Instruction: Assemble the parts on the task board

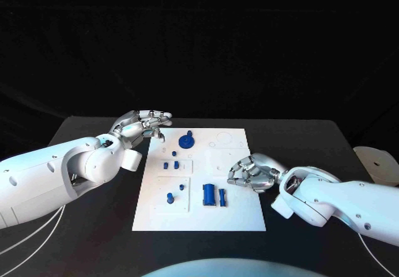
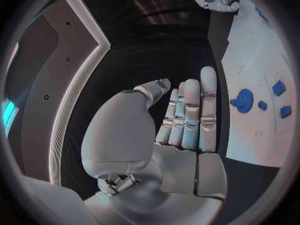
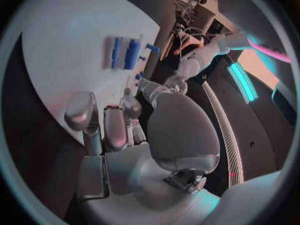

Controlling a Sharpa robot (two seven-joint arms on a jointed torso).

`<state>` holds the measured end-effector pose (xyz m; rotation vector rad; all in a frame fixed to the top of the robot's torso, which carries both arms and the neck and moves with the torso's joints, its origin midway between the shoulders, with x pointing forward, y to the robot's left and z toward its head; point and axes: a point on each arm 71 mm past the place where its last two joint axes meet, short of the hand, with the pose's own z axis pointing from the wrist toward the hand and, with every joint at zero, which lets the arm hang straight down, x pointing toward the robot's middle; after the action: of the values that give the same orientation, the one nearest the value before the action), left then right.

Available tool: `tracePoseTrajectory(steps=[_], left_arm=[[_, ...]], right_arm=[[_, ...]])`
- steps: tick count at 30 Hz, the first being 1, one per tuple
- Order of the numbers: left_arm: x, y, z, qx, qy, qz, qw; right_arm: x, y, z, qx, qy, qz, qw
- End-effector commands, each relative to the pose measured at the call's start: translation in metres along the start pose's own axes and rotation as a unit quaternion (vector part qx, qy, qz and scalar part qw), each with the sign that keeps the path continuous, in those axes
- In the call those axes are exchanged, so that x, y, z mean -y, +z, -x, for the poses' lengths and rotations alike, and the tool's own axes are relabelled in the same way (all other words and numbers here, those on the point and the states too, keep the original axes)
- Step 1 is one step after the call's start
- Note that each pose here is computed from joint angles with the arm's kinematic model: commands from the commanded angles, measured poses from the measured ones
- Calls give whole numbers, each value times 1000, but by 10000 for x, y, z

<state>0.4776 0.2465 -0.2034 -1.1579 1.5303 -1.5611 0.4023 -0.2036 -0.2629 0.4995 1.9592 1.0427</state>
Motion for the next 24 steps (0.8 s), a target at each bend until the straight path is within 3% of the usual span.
tracePoseTrajectory(steps=[1,9,14,18,24], left_arm=[[-42,17,32,10,-8,-10,1000],[-129,104,172,60,-20,-26,998],[-190,182,271,97,-27,-41,994],[-226,227,310,111,-29,-49,992],[-265,267,327,123,-28,-57,990]], right_arm=[[-30,84,233,43,134,56,988],[110,393,710,126,193,70,971],[183,590,911,164,214,84,959],[217,692,987,183,225,93,952],[244,768,1014,188,234,99,949]])
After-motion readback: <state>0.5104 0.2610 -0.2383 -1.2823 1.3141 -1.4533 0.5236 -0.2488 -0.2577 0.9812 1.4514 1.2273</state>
